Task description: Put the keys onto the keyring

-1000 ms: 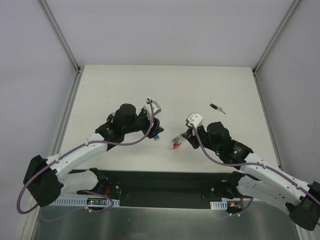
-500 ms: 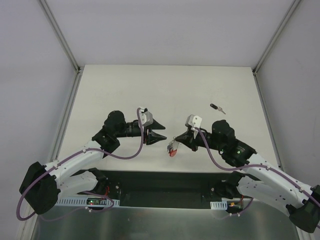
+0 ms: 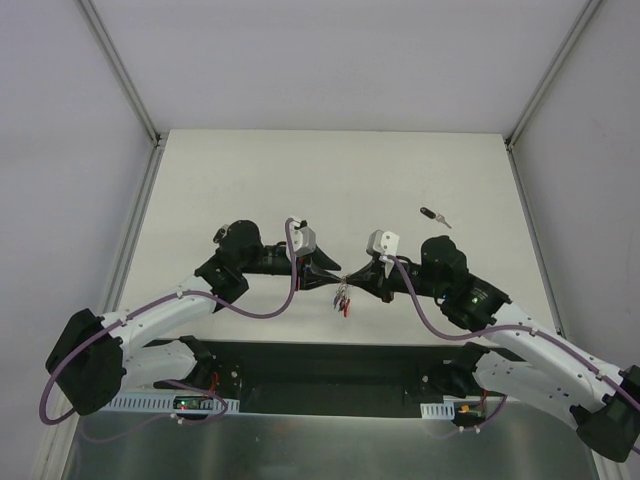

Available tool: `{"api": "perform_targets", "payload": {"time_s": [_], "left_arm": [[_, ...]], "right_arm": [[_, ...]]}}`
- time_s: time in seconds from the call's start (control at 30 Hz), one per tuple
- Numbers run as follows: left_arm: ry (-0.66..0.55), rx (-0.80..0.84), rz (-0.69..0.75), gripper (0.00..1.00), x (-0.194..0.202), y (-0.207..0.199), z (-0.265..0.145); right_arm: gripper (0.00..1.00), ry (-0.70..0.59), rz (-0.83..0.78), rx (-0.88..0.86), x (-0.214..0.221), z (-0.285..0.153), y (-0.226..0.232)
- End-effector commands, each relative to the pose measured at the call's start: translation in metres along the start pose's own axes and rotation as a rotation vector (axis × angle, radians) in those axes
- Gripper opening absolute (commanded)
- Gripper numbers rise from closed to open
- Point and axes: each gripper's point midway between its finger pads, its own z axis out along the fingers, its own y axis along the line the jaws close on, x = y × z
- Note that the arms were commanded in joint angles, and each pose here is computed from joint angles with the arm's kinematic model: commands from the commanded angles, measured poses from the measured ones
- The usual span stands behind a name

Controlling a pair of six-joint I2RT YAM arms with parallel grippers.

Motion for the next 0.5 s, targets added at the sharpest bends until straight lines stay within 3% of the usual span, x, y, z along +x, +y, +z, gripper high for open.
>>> {"api": "perform_targets", "payload": {"time_s": [0.0, 0.47], "left_arm": [[-0.057, 0.054, 0.066, 0.27, -0.027, -0.007, 0.009], [-0.004, 0.061, 0.022, 0.08, -0.015, -0.007, 0.017]], "right_arm": [[0.01, -0.085, -0.068, -0.020, -0.035, -0.001, 0.000], [0.01, -0.081, -0.078, -0.018, -0.037, -0.001, -0.001]]}}
